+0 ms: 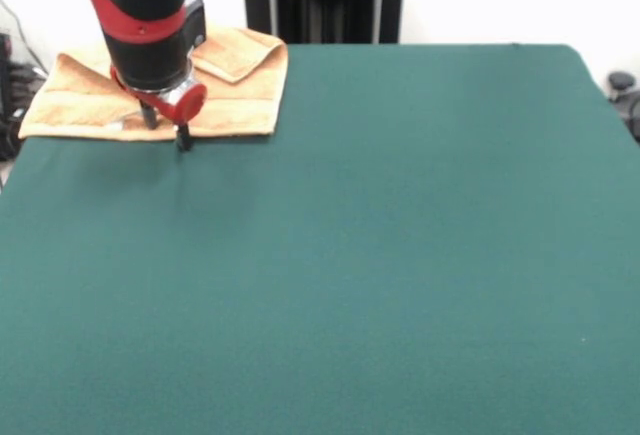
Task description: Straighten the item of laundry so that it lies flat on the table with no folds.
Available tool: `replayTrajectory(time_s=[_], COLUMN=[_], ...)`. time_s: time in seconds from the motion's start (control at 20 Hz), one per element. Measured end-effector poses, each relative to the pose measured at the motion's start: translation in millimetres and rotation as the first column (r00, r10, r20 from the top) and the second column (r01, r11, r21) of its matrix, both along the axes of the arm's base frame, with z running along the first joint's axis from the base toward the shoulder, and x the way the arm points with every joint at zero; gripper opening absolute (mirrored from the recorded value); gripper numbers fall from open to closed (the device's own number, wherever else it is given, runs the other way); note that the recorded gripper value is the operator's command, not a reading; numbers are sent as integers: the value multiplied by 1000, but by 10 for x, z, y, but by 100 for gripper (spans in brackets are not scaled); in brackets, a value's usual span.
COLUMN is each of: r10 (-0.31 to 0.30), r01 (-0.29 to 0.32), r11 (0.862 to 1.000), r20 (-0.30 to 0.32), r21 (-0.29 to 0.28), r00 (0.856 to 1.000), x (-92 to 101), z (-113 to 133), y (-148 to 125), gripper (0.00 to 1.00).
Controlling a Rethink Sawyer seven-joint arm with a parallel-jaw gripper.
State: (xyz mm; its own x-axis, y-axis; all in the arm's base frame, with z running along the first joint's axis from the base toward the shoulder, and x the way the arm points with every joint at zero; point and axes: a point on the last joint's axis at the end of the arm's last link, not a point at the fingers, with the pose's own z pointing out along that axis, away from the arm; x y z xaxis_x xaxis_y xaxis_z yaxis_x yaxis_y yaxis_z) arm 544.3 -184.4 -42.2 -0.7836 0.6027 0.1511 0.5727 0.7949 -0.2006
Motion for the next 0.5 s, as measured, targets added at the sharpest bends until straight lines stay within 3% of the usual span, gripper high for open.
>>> replayTrajectory(time_s=[0.5], r10=[22], r01=[-24], r11=[999], r20=[52], r21=[42], r00=[998], x=[-88], z=[18], y=[-54], gripper=[100])
